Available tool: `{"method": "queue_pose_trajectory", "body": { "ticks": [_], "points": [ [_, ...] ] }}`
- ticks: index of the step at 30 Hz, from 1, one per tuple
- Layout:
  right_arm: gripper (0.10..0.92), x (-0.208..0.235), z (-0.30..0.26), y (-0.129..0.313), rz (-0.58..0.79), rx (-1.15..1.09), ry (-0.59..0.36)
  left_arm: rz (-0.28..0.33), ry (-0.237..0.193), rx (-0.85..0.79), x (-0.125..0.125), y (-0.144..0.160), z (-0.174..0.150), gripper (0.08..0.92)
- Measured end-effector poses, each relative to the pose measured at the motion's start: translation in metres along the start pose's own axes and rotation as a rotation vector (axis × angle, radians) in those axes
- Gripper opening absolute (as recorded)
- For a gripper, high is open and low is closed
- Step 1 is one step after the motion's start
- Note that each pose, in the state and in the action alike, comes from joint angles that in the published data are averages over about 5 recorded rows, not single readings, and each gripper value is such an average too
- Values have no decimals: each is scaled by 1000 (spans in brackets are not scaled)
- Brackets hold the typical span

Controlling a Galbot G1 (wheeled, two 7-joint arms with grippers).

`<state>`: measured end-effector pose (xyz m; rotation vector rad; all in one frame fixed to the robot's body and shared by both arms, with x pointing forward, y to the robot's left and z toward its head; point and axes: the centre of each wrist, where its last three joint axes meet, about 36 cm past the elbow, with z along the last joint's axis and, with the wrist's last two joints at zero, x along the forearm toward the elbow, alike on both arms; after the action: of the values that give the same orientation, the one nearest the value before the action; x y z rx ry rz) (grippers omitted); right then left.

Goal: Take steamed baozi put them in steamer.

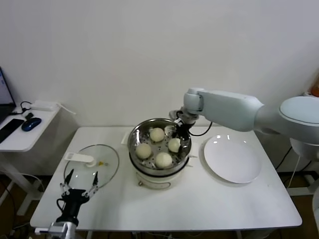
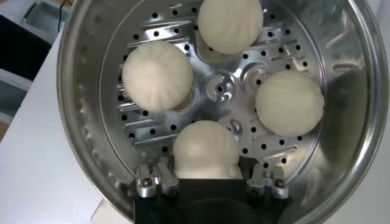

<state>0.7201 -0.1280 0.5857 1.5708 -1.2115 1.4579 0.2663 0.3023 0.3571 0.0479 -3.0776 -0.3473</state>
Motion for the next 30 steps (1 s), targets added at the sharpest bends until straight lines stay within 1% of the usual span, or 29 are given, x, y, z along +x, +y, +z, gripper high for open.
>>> {"method": "queue_pose_trajectory", "body": {
  "ticks": [5,11,20,30],
  "points": [
    [707,-4,-1,-1,-1,-2,-2,0,2,0,-1,0,1,823],
    [812,-5,-1,-3,1,-6,-9,0,1,0,-2,1,1,823],
    [823,6,-2,-5,-1,-10,-27,1,2,5,-3,0,1,823],
    [823,35,1,-2,7,-1,-47,1,4,11,-5,-2,-1,823]
  ]
}}
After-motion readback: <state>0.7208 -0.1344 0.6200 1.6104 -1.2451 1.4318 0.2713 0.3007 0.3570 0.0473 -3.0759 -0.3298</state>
